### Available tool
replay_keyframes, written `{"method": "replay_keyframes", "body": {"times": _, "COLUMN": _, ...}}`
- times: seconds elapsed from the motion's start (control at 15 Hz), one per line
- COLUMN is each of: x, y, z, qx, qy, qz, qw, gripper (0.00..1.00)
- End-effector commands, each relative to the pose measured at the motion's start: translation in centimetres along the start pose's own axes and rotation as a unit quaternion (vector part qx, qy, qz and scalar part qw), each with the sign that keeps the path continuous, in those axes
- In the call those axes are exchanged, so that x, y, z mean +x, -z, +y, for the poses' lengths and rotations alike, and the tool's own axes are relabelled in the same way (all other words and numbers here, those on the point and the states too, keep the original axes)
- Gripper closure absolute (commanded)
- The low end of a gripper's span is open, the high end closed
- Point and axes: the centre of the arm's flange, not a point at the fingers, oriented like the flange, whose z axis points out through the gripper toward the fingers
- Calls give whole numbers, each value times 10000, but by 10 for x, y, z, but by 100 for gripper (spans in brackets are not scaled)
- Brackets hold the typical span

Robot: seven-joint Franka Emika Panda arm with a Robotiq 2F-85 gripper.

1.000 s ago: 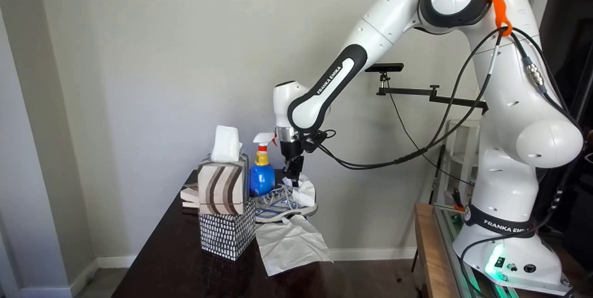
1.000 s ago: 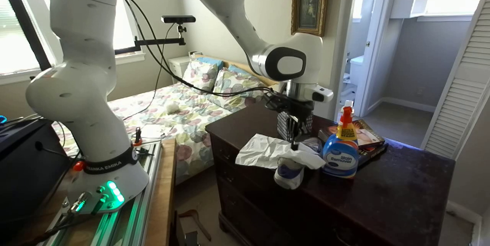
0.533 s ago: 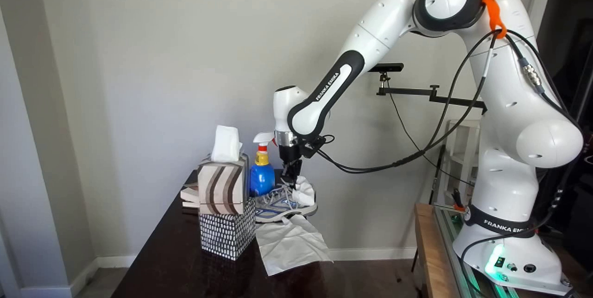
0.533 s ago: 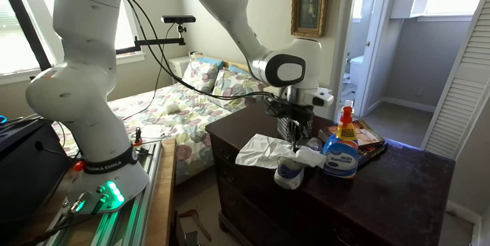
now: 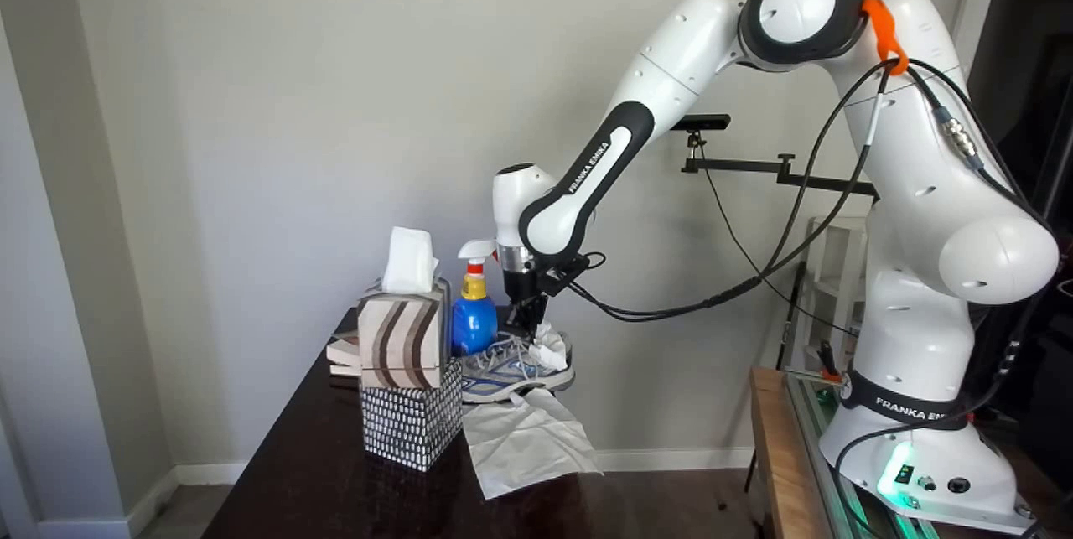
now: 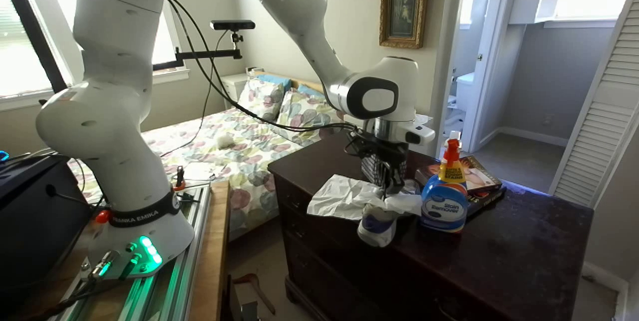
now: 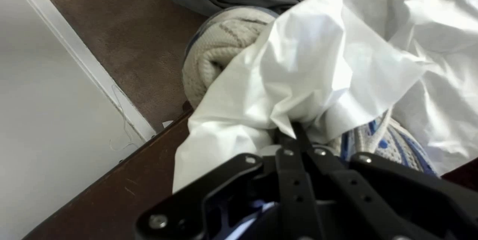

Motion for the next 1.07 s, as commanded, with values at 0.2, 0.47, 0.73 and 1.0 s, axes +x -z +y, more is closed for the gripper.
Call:
{"method": "replay_keyframes", "body": {"times": 0.2, "x": 8, "y": 9, "z": -4, "qx": -103, "qy": -225, "qz": 126, "qw": 9996, "gripper": 73}}
{"method": "replay_keyframes", "body": {"times": 0.47, "x": 9, "y": 16, "z": -3, "qx": -150, "qy": -223, "qz": 159, "qw": 9995, "gripper": 47}}
{"method": "replay_keyframes", "body": {"times": 0.73, "x": 10, "y": 20, "z": 0, "qx": -178, "qy": -231, "qz": 186, "qw": 9994, "gripper": 19}}
{"method": "replay_keyframes", "body": {"times": 1.0, "x": 10, "y": 23, "z": 1, "qx": -188, "qy": -239, "qz": 208, "qw": 9993, "gripper": 0}}
